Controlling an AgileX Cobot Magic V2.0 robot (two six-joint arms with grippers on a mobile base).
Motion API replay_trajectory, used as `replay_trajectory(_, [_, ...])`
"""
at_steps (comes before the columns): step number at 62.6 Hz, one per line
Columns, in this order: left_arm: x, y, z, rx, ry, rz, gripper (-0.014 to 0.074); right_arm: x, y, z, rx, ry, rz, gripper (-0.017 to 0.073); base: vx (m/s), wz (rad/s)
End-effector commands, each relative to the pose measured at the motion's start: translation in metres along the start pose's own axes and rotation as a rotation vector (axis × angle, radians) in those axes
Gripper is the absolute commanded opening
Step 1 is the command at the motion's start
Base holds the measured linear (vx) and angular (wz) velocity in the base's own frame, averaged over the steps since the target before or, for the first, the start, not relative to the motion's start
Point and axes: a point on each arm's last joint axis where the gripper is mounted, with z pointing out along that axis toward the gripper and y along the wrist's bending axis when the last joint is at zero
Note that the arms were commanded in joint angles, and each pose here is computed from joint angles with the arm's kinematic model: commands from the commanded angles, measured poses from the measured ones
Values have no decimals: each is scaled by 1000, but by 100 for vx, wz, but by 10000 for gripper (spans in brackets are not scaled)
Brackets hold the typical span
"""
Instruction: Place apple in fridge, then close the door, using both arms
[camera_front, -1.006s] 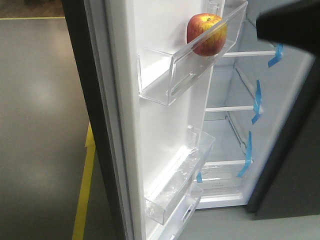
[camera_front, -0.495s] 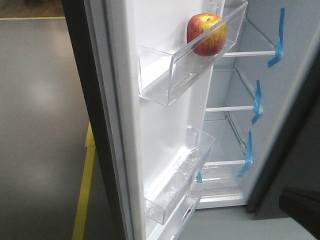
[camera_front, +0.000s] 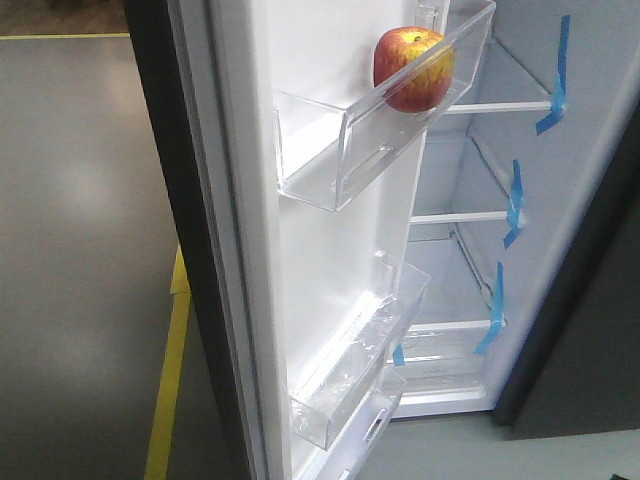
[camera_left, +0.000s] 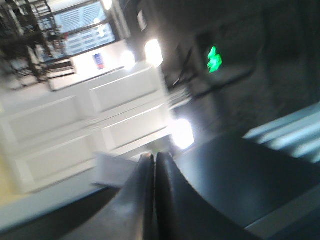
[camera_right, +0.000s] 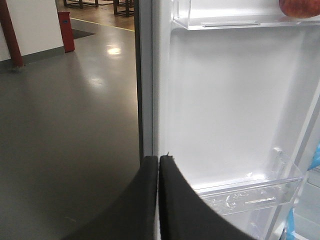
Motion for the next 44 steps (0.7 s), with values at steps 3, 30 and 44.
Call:
replay_trajectory(3, [-11,-47,-1,235,-56,-182,-6,-13,-2,-1,24,-78,21,-6,0,0])
replay_trajectory(30, [-11,-224,33,633,12,246,-6,-14,-2,-1,29,-92,22,-6,0,0])
replay_trajectory(44, [9,-257,125,626,102,311,-6,-14,-2,-1,27,-89,22,-6,0,0])
